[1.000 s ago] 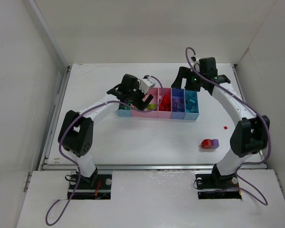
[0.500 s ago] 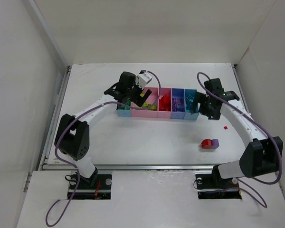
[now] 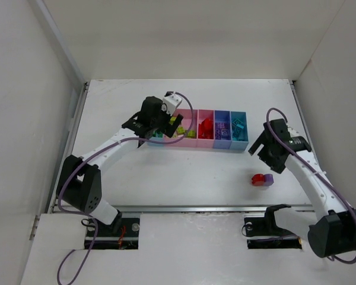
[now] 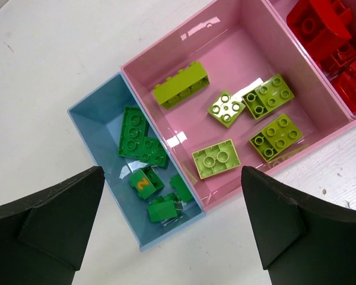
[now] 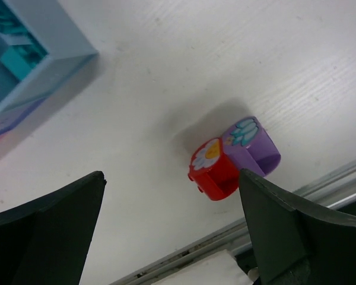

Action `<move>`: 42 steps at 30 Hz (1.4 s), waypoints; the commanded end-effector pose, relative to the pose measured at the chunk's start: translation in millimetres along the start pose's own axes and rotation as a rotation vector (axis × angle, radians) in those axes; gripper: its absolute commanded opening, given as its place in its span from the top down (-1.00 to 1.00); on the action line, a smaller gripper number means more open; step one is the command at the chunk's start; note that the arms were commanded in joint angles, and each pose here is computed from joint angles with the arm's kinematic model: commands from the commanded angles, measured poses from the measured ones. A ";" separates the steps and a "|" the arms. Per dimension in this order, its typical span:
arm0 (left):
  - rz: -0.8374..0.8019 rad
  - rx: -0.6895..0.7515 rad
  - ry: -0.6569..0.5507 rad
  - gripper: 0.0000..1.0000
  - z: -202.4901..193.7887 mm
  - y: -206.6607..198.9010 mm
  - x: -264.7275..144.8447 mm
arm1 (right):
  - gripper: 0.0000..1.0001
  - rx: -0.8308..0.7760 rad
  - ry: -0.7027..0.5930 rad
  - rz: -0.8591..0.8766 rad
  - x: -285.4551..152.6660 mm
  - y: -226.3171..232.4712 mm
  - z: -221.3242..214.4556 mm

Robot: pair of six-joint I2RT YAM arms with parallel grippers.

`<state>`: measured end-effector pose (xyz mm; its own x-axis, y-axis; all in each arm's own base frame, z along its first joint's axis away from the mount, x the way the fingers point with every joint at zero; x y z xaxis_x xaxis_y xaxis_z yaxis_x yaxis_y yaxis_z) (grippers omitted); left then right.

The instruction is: Sort the legos into containers by color

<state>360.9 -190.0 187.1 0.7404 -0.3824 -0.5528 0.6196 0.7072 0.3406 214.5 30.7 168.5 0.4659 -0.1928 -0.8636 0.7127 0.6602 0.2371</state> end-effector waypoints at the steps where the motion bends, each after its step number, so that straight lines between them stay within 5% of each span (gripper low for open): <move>1: 0.052 -0.034 -0.104 -0.99 22.0 11.4 -23.1 | -0.99 0.085 0.018 -0.113 8.7 -20.7 -11.8; 8: 0.056 -0.034 -0.114 -0.99 9.4 6.4 -33.1 | -0.99 0.133 0.102 -0.174 12.4 -36.3 -33.8; 15: 0.048 -0.025 -0.140 -0.99 8.4 -1.9 -41.0 | -0.99 0.233 0.046 -0.241 21.0 -36.5 -25.8; 23: 0.052 -0.015 -0.148 -0.99 4.6 -2.7 -45.6 | -0.99 0.156 0.134 -0.313 39.1 -37.6 -36.2; 28: 0.022 -0.012 -0.124 -0.99 -8.0 -10.8 -42.1 | -0.99 0.253 0.221 -0.301 48.1 -36.0 -51.9; 36: -0.001 -0.006 -0.144 -0.99 -3.6 -15.6 -44.6 | -0.61 0.306 0.096 -0.292 52.3 -43.9 -40.0; 42: -0.015 -0.005 -0.164 -0.99 4.9 -15.0 -47.0 | -0.13 0.315 0.130 -0.264 60.9 -40.9 -48.2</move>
<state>317.8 -179.5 185.3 0.7427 -0.4440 -0.5013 0.6377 0.6975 0.3269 180.1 26.0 86.2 0.1480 -0.2283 -0.9623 0.9288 0.3662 0.0560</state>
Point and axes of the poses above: each gripper's point midway between its finger pads, its own x axis out along the fingers, its own y axis along the line the jaws close on, z = x × y, the point moved 4 cm from there along -x, back along the fingers, and after that the axes turned 10 degrees about x, right-handed, at the moved point
